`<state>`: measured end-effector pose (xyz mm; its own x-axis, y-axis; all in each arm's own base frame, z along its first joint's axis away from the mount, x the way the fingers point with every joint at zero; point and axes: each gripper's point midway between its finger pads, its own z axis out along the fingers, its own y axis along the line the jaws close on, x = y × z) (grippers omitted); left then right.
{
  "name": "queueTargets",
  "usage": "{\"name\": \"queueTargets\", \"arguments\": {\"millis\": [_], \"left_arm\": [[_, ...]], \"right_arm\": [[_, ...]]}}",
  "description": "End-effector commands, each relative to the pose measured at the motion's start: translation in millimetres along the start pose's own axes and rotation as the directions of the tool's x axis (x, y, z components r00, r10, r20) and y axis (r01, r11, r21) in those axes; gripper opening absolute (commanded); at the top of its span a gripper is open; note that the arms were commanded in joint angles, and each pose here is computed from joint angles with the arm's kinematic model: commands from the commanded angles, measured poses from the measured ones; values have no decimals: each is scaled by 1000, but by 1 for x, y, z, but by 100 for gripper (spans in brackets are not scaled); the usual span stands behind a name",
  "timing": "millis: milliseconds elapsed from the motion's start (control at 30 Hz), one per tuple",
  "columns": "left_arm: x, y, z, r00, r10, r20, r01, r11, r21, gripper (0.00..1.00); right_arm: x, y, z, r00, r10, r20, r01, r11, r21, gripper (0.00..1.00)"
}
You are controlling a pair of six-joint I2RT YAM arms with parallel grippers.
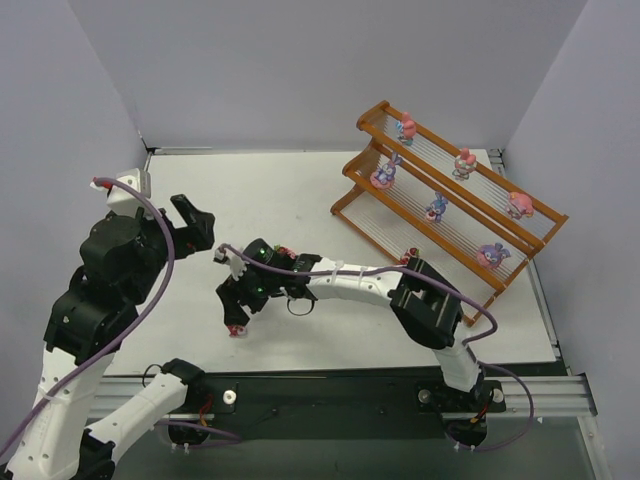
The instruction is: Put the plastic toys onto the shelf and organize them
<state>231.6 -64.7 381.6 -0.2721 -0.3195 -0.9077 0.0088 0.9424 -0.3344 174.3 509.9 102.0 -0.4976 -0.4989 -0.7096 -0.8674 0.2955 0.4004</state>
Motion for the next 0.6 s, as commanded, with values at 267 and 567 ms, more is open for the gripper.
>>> {"name": "queueTargets", "arguments": {"millis": [267,567], "left_arm": [[-10,-2,-3,999,34,29,-34,999,7,97],[-10,-3,-1,998,54,32,-54,999,3,97]], "right_arm": [[6,-20,35,995,-94,-30,97,985,140,73],[11,-23,41,995,-79,-53,86,985,148,46]]}}
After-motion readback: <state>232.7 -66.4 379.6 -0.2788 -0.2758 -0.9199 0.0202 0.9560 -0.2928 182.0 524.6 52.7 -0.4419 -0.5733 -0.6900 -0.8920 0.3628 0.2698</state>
